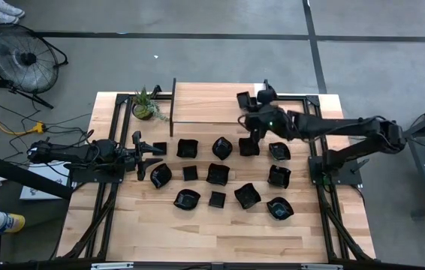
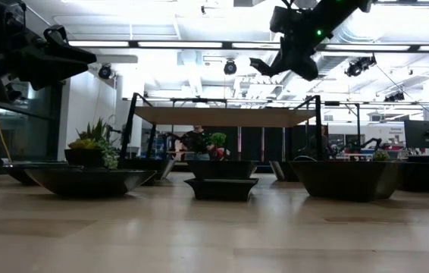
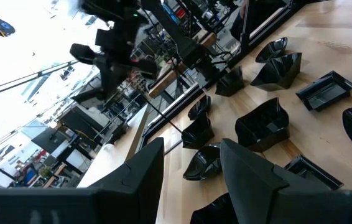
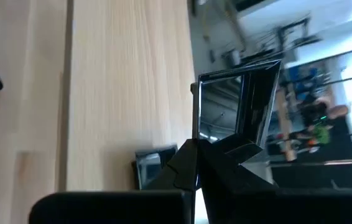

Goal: Pick & Place Mini shaped plates
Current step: Stack the black square plate on top of the black square plate on the shelf

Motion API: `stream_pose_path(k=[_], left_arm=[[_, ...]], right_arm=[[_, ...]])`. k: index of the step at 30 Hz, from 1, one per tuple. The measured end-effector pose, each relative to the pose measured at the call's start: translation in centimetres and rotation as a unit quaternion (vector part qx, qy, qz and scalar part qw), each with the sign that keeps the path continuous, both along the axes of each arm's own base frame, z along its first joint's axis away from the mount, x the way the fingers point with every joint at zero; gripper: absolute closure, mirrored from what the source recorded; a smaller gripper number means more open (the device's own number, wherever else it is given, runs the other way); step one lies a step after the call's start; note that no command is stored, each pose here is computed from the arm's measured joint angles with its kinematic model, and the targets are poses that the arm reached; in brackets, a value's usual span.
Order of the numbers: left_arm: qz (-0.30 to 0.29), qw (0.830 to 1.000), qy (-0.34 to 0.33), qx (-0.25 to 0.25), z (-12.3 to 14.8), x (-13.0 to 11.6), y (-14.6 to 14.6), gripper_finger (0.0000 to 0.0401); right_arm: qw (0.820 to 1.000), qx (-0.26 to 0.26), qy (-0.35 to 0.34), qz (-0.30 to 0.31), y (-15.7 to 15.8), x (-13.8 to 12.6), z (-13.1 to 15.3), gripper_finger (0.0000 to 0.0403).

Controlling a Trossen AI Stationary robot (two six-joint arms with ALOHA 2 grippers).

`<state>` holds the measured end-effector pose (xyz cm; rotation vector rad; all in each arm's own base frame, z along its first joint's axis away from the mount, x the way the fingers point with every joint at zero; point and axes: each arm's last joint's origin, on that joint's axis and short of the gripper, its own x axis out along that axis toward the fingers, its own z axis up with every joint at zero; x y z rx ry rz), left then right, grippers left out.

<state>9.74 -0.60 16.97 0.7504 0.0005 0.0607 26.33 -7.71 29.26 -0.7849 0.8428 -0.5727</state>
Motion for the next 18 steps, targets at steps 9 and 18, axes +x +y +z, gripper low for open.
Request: stream_pose_path(k=[9, 18], left_arm=[[0.000, 1.000, 0.000, 0.000, 0.0, 0.0, 0.0, 0.0247], [0.000, 1.000, -0.001, 0.000, 0.0, 0.0, 0.0, 0.0247]], right_arm=[[0.996, 0.080, 0.026, -0.012, -2.4, -1.4, 3.0, 0.0397], [0.992, 0.106, 0.063, -0.029, -4.6, -1.0, 2.4, 0.0397]])
